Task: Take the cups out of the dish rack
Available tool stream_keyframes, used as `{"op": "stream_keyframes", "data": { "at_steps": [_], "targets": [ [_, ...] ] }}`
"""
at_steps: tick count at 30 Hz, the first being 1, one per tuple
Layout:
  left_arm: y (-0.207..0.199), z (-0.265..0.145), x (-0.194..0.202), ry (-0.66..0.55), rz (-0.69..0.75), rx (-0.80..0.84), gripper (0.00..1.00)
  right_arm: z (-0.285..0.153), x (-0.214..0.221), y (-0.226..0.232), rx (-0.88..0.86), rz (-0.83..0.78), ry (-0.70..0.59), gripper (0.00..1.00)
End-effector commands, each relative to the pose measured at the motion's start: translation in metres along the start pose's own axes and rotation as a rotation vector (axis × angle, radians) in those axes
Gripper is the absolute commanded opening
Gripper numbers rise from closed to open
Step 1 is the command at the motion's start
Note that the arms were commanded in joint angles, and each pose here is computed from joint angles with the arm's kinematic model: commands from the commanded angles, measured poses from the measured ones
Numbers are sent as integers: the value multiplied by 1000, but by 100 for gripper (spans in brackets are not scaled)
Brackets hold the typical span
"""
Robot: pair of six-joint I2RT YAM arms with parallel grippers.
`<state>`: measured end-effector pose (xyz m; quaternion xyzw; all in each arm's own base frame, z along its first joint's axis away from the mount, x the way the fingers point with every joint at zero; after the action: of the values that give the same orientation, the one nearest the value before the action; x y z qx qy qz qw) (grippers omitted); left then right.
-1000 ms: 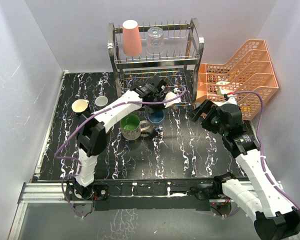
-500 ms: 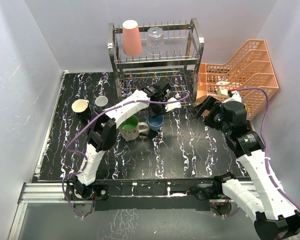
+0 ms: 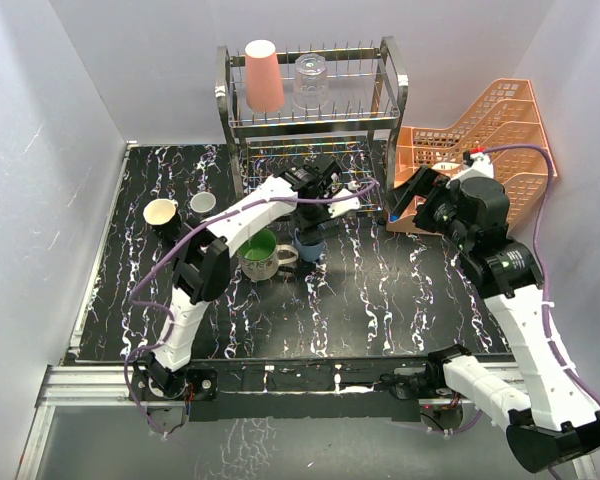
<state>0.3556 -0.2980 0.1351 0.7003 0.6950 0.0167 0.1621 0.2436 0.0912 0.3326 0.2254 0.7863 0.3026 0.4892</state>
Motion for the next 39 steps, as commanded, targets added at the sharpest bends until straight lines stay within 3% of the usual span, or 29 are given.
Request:
{"op": "stream_keyframes", "data": {
  "at_steps": [1, 6, 14, 18, 24, 39],
  "targets": [
    [14, -95, -12, -145, -30, -134, 89, -10, -34, 31, -74, -62, -93, 98],
    [10, -159, 2, -195, -73, -185, 97, -21, -65, 69, -209, -117, -186, 98],
    [9, -220, 72, -261, -363, -290, 97, 18, -110, 132, -304, -220, -165, 98],
    [-3, -221, 108, -223, -471, -351, 97, 43, -131, 160, -373, -243, -195, 98],
    [-37, -226, 129, -211, -501, -336, 97, 100, -141, 182, -415, -254, -170, 98],
    [-68, -232, 132, -212, -515, -216, 97, 192, -116, 208, -407, -338, -170, 98]
  ]
}}
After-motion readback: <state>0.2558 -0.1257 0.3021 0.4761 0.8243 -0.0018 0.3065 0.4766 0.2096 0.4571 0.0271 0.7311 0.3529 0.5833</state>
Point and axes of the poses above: each gripper's point midway between its finger pads, its own z axis out along the fingers, its own y axis along the line the jaws close on, x = y × z, the point moved 4 cm from there along -z, back along the fingers, and after that the axes turned 13 degrees about z, right-handed, at the moved point
